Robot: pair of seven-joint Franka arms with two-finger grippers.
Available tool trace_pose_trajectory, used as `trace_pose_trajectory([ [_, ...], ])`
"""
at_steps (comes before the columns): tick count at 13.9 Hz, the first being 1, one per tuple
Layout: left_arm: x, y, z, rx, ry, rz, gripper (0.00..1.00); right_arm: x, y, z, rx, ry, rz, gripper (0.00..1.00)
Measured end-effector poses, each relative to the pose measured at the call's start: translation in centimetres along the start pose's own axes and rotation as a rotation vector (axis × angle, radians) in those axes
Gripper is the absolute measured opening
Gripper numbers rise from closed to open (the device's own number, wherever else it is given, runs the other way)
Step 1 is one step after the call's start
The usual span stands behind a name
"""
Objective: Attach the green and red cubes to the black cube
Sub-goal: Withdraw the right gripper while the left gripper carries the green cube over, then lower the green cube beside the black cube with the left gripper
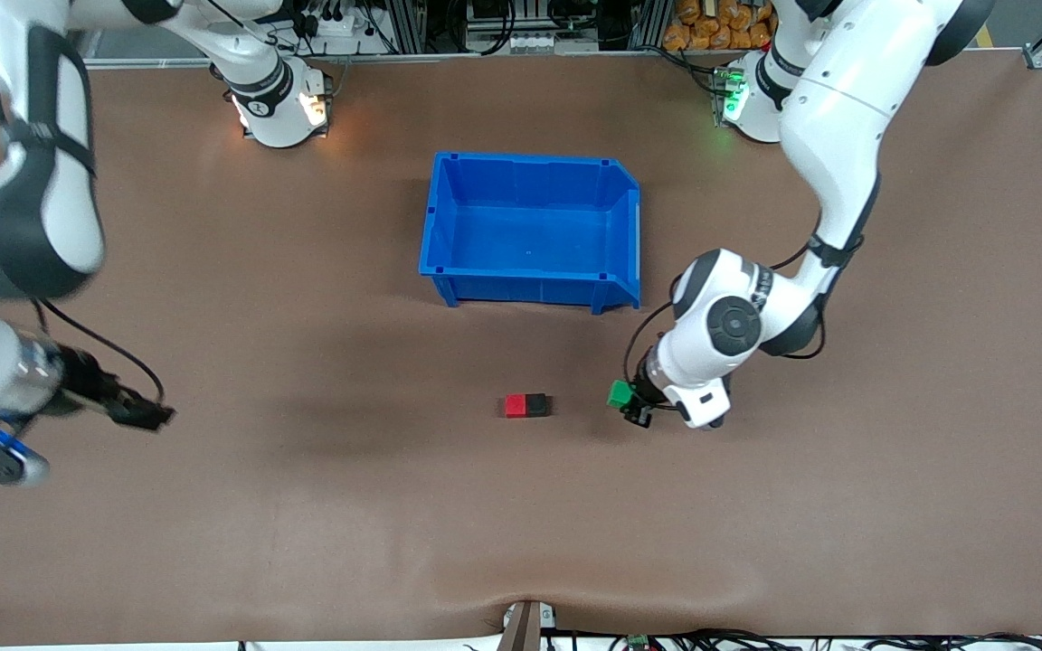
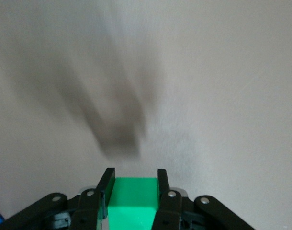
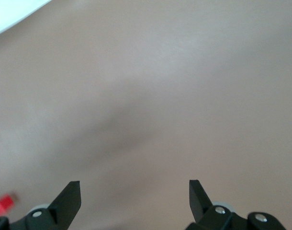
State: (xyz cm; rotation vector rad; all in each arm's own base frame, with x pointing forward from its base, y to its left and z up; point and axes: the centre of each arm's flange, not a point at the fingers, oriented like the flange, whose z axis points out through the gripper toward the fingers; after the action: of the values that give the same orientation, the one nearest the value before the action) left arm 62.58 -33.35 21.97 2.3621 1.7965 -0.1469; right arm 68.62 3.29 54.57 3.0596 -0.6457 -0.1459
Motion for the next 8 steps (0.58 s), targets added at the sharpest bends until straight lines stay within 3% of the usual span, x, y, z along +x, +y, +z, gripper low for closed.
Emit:
trace_pose_trajectory([
  [2, -1.3, 0.2, 1.2, 0.004, -0.005, -0.07, 0.4, -2.1, 4.0, -3.4, -0.019, -0.065, -0.184, 1.0],
  [4, -1.9, 0.5, 2.4, 0.008, -0.01, -0.138, 0.4, -3.0, 8.0, -4.7, -0.008, -0.096, -0.347, 1.0],
  [5, -2.2, 0.6, 2.9, 0.009, -0.01, -0.156, 0.4, -3.3, 9.3, -4.7, 0.0, -0.089, -0.372, 1.0],
  [8, -2.8, 0.9, 4.1, 0.003, 0.012, -0.197, 0.4, -6.7, 10.5, -3.6, 0.026, 0.002, -0.409, 1.0],
])
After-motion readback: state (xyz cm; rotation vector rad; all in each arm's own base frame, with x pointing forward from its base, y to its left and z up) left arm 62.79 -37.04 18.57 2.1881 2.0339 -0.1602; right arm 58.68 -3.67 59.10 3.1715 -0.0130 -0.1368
